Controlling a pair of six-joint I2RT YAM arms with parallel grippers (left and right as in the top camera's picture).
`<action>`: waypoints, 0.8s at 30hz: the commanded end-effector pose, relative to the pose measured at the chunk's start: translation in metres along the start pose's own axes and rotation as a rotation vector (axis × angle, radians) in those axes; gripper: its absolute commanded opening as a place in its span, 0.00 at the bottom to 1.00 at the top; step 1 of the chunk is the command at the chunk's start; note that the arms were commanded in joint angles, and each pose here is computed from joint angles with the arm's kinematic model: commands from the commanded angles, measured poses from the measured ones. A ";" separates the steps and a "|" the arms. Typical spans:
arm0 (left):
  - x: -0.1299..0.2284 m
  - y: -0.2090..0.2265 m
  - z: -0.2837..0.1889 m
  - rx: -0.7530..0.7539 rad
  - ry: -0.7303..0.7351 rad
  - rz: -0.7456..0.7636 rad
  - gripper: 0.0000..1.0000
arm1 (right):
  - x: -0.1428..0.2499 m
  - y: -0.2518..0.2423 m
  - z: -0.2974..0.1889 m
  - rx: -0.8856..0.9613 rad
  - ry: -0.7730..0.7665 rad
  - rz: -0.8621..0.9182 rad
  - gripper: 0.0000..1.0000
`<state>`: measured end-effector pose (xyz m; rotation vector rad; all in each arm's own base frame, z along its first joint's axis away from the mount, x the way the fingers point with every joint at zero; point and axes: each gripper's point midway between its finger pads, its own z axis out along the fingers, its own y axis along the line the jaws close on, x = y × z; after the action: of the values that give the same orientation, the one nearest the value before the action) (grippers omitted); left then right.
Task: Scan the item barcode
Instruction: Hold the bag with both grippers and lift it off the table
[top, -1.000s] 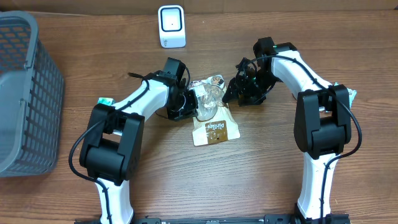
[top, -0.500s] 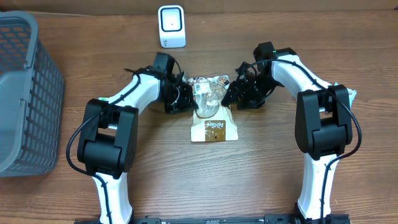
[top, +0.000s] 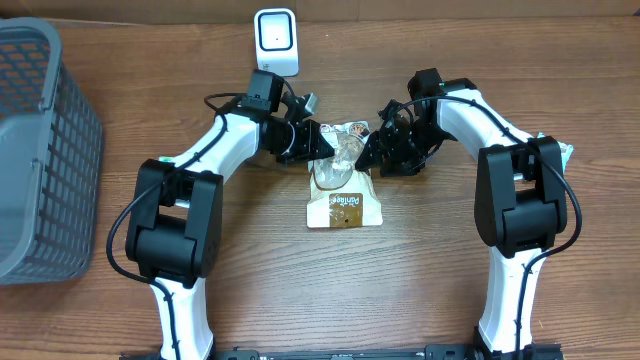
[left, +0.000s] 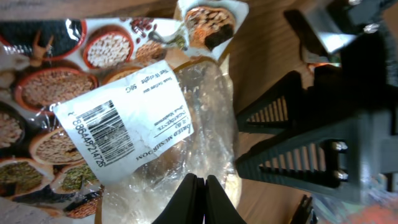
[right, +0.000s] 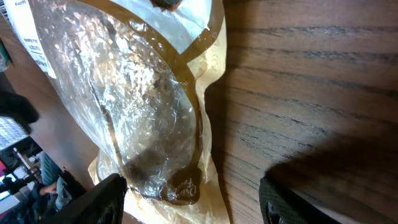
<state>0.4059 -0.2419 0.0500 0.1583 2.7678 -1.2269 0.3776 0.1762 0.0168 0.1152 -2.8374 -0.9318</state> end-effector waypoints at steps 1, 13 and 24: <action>0.010 0.013 0.011 -0.074 0.017 -0.058 0.04 | 0.008 -0.013 0.010 0.045 0.028 0.019 0.68; 0.035 0.054 0.023 -0.290 0.006 -0.233 0.04 | 0.004 -0.026 -0.001 0.039 0.006 0.056 0.78; 0.042 0.065 0.024 -0.327 -0.001 -0.292 0.04 | 0.003 -0.036 -0.012 0.009 -0.007 0.103 0.76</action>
<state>0.3825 -0.2279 -0.0001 -0.2050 2.9716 -0.9195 0.3841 0.1467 0.0202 -0.0329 -2.8172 -0.9777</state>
